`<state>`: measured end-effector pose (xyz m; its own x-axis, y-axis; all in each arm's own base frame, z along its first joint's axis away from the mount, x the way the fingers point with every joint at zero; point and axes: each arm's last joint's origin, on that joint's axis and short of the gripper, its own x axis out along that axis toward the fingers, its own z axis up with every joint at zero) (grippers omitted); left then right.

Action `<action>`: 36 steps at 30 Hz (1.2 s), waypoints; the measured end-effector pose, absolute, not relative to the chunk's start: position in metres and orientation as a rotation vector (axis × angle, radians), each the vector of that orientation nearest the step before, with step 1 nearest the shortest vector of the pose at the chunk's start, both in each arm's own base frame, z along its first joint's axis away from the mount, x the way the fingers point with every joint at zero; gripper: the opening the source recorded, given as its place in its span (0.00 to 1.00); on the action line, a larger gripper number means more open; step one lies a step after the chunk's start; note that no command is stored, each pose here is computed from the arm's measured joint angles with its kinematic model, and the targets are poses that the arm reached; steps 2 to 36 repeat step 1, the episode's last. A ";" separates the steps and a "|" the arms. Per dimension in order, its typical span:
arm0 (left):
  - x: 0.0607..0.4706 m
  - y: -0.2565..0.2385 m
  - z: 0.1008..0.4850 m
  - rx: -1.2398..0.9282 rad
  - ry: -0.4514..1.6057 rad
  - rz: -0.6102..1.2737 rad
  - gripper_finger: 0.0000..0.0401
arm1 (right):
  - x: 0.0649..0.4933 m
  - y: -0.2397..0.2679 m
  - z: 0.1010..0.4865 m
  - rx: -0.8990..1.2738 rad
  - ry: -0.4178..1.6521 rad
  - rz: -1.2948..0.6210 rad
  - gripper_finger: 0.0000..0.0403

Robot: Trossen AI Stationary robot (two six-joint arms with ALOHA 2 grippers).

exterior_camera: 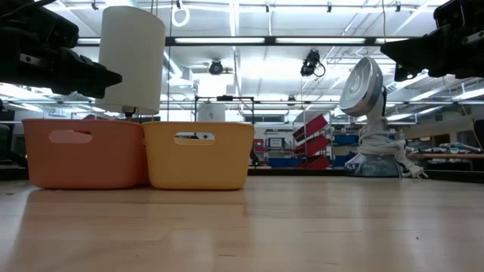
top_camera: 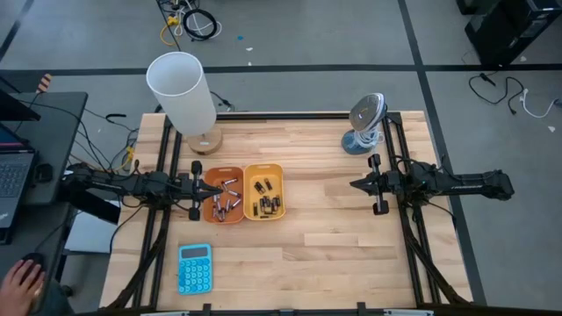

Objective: Sort batteries
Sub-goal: Return to Home Position

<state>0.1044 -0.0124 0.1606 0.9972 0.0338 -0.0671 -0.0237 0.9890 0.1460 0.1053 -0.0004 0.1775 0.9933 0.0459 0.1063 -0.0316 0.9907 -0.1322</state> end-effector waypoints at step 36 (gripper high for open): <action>0.104 -0.012 0.161 0.146 0.069 0.029 0.01 | 0.105 0.000 0.177 -0.131 -0.109 0.039 0.01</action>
